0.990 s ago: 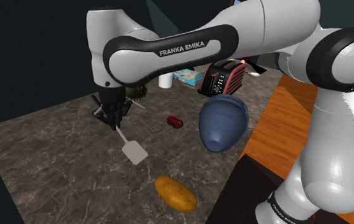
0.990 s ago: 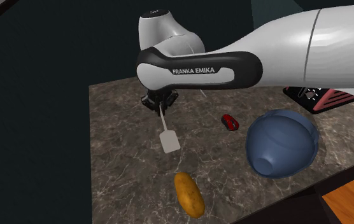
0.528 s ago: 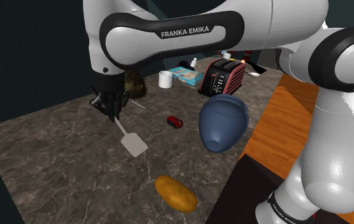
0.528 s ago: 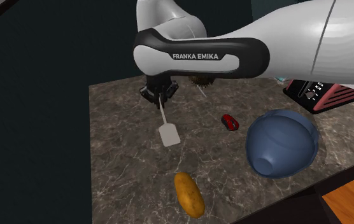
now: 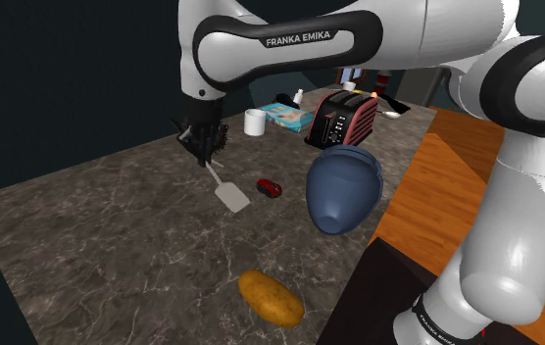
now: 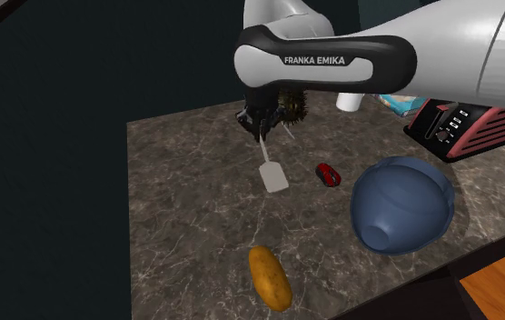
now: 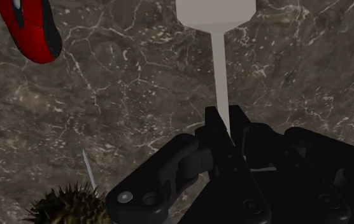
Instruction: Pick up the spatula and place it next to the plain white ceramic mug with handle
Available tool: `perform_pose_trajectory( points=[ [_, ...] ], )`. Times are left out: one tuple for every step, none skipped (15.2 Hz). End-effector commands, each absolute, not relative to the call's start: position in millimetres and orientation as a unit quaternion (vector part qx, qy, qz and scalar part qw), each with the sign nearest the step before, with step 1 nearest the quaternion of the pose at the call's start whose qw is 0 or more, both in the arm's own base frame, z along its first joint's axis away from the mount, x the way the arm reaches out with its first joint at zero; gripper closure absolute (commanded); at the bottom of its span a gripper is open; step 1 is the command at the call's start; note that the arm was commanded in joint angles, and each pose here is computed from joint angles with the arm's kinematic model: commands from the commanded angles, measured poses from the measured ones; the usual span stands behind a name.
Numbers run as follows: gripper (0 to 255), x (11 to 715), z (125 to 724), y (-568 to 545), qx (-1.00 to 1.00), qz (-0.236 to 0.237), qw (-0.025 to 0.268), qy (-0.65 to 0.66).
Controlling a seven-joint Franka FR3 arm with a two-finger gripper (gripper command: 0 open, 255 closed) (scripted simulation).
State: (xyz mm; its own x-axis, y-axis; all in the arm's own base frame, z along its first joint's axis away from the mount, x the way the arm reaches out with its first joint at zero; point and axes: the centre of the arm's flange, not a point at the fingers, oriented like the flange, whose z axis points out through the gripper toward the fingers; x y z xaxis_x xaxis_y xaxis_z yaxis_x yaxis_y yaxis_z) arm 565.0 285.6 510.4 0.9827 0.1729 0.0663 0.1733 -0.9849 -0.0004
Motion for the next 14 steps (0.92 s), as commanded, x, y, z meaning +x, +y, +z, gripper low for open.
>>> perform_pose_trajectory(
  points=[
    [255,574,512,263,-0.996,-0.033,0.003,-0.088],
    [255,579,512,251,-0.996,-0.033,0.003,-0.088],
    [255,583,512,238,-0.996,-0.033,0.003,-0.088],
    [255,588,512,226,-0.996,-0.033,0.003,-0.088],
    [255,593,512,214,-0.996,-0.033,0.003,-0.088],
    [255,597,512,201,-0.996,-0.033,0.003,-0.088],
    [255,602,512,189,-0.996,-0.033,0.003,-0.088],
    [255,607,512,176,-0.996,-0.033,0.003,-0.088],
    [255,611,512,164,-0.996,-0.033,0.003,-0.088],
    [255,616,512,152,-0.996,-0.033,0.003,-0.088],
    [255,621,512,139,-0.996,-0.033,0.003,-0.088],
    [255,626,512,127,-0.996,-0.033,0.003,-0.088],
    [255,630,512,115,-0.996,-0.033,0.003,-0.088],
    [255,635,512,102,-0.996,-0.033,0.003,-0.088]
  ],
)
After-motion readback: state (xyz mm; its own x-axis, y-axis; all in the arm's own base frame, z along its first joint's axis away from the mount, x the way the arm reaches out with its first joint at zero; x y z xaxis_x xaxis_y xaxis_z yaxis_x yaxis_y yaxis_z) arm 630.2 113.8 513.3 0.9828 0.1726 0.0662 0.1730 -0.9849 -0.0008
